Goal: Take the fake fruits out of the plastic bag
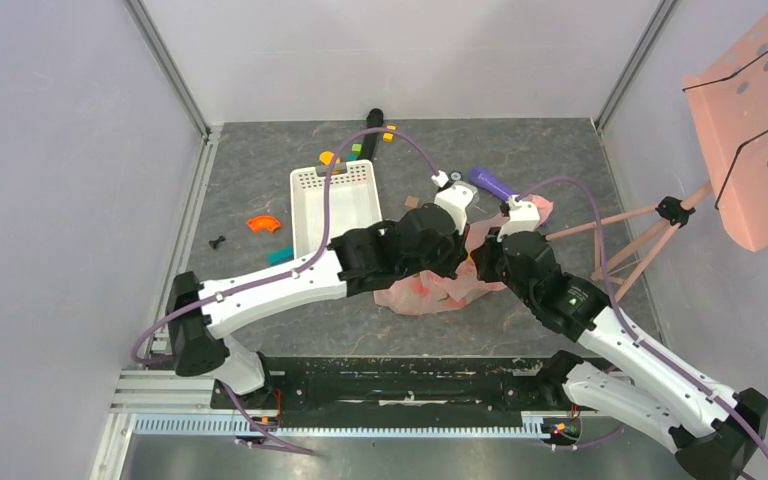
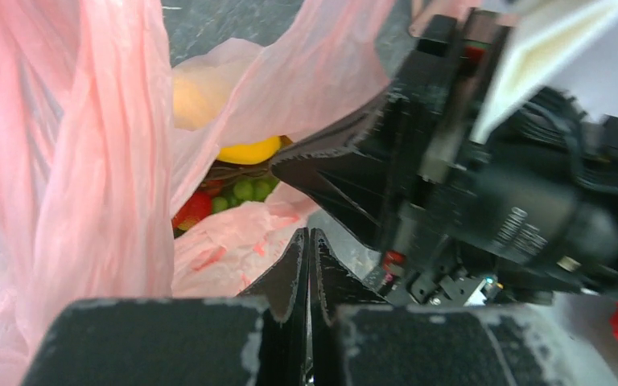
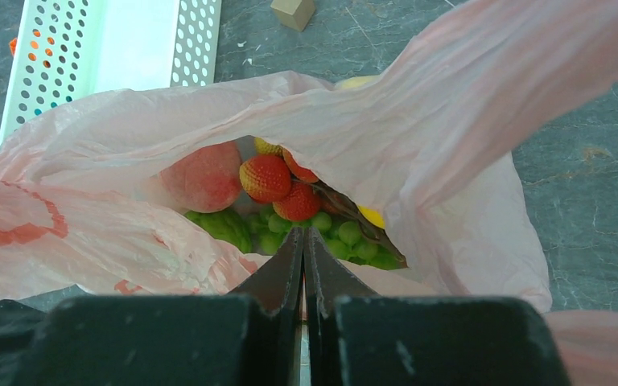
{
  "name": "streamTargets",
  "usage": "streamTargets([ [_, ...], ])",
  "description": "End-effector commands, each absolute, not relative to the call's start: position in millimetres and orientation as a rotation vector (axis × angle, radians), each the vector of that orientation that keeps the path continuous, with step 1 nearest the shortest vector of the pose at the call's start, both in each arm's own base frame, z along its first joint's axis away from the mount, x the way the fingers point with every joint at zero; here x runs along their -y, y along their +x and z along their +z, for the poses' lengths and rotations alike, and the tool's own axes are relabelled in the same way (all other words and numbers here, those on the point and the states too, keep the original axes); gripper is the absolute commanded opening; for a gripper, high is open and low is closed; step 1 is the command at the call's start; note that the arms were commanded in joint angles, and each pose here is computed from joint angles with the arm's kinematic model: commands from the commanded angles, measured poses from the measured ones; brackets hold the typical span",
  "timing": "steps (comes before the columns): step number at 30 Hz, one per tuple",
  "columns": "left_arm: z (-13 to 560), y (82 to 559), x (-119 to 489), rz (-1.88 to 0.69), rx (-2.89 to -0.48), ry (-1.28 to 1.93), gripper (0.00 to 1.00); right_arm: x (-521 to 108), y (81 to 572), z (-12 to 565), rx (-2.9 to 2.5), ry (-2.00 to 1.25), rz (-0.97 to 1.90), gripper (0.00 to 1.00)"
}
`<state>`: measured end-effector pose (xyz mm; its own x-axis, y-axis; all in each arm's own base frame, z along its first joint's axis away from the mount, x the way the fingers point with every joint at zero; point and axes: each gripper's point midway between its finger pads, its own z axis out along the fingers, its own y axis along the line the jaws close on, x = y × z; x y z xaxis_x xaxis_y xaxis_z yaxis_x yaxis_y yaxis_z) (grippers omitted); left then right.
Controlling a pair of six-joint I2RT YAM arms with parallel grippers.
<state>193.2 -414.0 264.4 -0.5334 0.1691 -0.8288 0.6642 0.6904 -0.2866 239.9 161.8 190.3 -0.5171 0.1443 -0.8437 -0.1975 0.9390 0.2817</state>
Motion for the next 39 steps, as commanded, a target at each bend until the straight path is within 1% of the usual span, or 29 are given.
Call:
streamTargets([
  [1, 287.6, 221.9, 419.4, -0.718, -2.011, 0.441, 0.02, -161.0, 243.9, 201.0, -2.028, 0.022, 0.451, 0.0],
  [9, 264.5, 252.1, 429.3, -0.637, -2.037, 0.388, 0.02, -162.2, 242.7, 194.6, -2.041, 0.028, 0.458, 0.0],
  [14, 230.6, 259.2, 432.1, -0.559, -2.092, 0.423, 0.02, -162.8, 244.7, 193.2, -2.045, 0.035, 0.451, 0.0],
  [20, 170.8, 249.5, 413.4, -0.473, -2.191, 0.438, 0.02, -157.0, 245.4, 187.0, -2.055, 0.061, 0.417, 0.0],
  [23, 150.2, 241.7, 398.9, -0.448, -2.228, 0.433, 0.02, -149.0, 245.3, 178.2, -2.072, 0.084, 0.367, 0.0],
  [29, 126.8, 222.1, 368.3, -0.453, -2.275, 0.4, 0.02, -130.5, 242.7, 142.0, -2.131, 0.122, 0.233, 0.0],
  [34, 117.0, 204.2, 346.6, -0.509, -2.293, 0.372, 0.02, -121.4, 236.3, 114.5, -2.186, 0.123, 0.165, 0.0],
  [39, 113.4, 190.6, 326.6, -0.539, -2.289, 0.353, 0.02, -106.8, 230.9, 101.6, -2.206, 0.168, 0.094, 0.0],
])
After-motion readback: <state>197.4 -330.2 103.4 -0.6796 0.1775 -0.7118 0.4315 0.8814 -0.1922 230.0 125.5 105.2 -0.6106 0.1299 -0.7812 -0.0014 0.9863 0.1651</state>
